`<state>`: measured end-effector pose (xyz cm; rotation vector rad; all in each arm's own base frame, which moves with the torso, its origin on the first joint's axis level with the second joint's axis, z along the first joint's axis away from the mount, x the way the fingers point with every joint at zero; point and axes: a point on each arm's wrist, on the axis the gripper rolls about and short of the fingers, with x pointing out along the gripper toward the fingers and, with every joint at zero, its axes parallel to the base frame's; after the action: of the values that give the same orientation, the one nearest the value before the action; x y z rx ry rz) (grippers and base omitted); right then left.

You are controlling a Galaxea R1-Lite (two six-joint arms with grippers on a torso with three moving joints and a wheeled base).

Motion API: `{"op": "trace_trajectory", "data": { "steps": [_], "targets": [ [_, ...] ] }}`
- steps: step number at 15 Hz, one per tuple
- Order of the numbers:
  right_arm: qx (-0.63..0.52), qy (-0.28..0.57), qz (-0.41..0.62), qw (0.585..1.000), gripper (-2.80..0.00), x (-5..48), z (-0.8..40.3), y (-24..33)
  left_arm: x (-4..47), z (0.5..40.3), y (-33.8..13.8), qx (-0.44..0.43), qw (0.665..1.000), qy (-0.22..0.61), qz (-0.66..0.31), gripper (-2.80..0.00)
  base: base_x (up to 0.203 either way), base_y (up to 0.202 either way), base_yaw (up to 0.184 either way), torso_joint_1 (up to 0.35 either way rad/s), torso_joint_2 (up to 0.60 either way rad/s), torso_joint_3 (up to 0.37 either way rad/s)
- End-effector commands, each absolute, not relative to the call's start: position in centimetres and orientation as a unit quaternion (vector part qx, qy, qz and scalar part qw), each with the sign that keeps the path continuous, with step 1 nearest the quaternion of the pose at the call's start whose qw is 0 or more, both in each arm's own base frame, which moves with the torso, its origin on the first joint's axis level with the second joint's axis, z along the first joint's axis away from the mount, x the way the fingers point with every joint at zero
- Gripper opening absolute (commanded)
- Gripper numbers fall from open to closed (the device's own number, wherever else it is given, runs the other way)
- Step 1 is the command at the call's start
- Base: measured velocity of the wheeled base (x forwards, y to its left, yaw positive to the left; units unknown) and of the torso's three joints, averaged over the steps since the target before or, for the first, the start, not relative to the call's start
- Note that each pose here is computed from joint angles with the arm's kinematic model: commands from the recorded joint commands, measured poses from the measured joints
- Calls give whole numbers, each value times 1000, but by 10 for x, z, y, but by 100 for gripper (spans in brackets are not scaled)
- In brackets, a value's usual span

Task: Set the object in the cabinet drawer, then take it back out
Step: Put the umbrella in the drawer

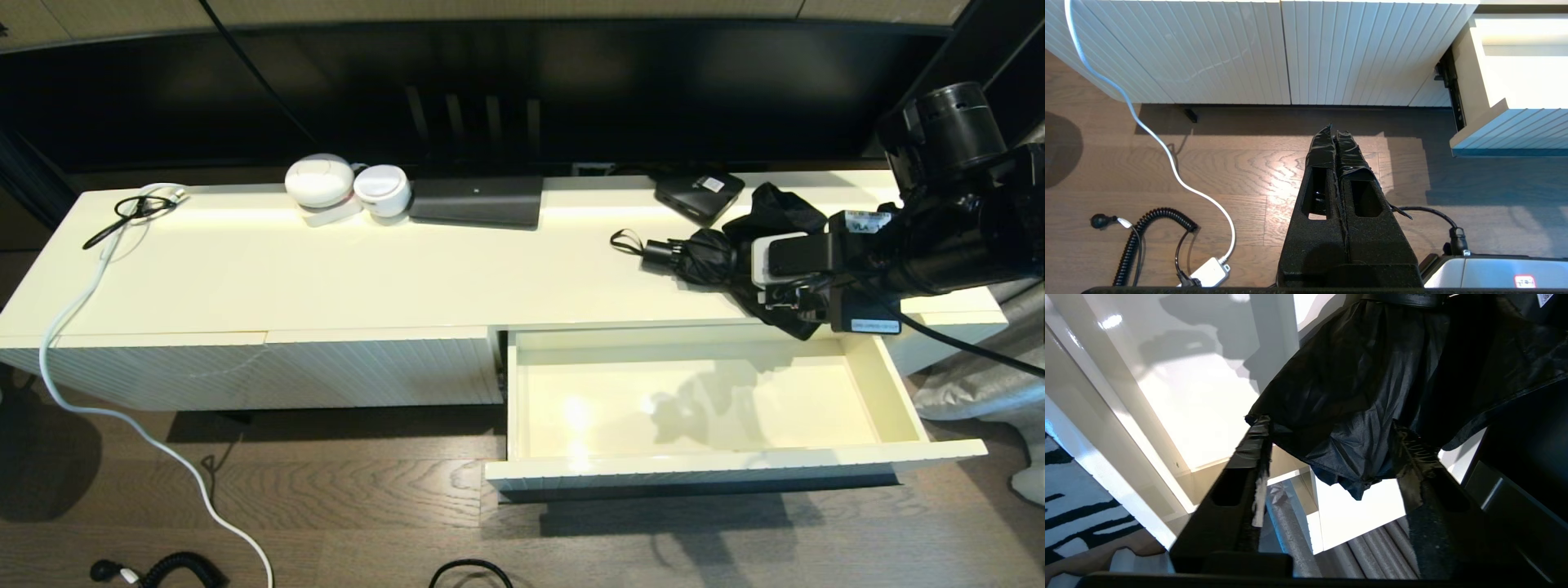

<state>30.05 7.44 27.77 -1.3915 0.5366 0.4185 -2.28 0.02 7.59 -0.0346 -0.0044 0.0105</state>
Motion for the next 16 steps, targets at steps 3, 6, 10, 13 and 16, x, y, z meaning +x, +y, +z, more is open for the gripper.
{"op": "trace_trajectory", "data": {
  "steps": [3,6,10,13,16],
  "targets": [
    [-629,251,193,710,0,310,280,76,-23,76,0,-18,1000,-2,5,-280,0,0,0,0,0,0],
    [-625,276,201,701,0,316,292,72,-23,76,0,-18,1000,-2,5,-280,0,0,0,0,0,0],
    [-619,309,210,691,0,328,291,65,-23,76,0,-18,1000,-2,5,-280,0,0,0,0,0,0],
    [-600,334,218,694,0,340,282,67,-23,76,0,-18,1000,-2,5,-280,0,0,0,0,0,0],
    [-592,336,216,700,0,349,275,68,-23,76,0,-18,1000,-2,5,-280,0,0,0,0,0,0]
  ]
}}
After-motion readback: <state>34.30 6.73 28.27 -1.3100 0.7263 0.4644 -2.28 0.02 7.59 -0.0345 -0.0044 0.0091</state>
